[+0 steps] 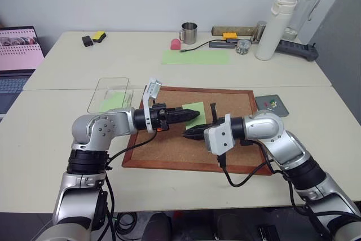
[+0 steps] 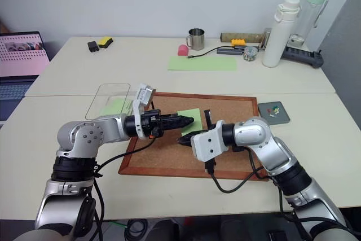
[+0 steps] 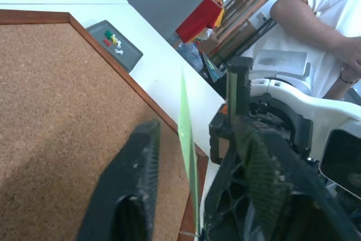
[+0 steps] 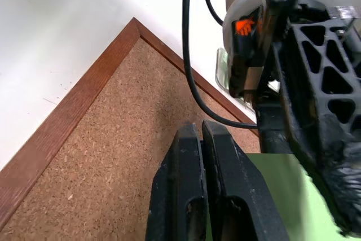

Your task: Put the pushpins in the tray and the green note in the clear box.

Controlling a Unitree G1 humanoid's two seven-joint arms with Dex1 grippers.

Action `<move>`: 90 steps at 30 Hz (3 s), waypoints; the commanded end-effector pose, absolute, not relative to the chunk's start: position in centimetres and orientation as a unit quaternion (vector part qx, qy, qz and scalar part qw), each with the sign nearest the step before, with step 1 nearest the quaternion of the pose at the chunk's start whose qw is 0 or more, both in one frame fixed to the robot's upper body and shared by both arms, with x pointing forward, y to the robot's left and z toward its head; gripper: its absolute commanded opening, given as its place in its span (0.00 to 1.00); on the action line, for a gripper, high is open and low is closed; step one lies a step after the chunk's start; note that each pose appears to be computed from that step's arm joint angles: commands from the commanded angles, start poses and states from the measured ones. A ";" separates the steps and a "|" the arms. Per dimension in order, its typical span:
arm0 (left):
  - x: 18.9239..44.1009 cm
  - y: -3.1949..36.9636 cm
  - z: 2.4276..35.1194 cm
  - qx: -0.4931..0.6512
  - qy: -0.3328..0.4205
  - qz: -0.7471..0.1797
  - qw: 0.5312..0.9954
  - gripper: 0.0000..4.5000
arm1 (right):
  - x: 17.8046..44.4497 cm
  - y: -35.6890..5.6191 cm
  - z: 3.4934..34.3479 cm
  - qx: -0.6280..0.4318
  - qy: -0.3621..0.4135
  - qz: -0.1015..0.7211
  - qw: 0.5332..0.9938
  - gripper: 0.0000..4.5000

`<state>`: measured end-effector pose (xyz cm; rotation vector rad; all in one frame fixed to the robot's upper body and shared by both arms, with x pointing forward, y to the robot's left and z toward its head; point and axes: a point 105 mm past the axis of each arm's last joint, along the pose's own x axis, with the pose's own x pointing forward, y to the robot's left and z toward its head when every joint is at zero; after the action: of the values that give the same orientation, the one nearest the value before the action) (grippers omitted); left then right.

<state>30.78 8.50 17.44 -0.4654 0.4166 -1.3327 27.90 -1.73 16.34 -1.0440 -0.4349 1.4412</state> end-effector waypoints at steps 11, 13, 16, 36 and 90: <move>30.3 7.9 16.9 -0.167 0.178 -0.624 0.743 0.01 | 28.2 -2.0 18.9 -0.458 -0.220 0.596 0.621 0.00; 31.2 7.9 16.0 -0.133 0.179 -0.606 0.764 0.01 | 28.4 -2.3 19.1 -0.459 -0.219 0.589 0.628 0.00; 32.7 8.1 15.2 -0.083 0.160 -0.577 0.797 0.01 | 28.5 -3.0 19.6 -0.459 -0.216 0.577 0.641 0.00; 30.6 4.0 19.7 0.125 -0.043 -0.661 0.739 0.01 | 35.5 -21.7 18.8 -0.121 -0.022 0.169 0.978 0.00; 36.2 27.8 19.3 0.202 -0.006 -0.084 0.976 0.47 | 27.5 -10.0 21.3 -0.022 0.018 0.547 0.836 0.66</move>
<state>36.34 28.43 16.75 0.3708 0.0796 -0.1417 27.45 -9.28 20.50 -0.0187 0.0843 1.1964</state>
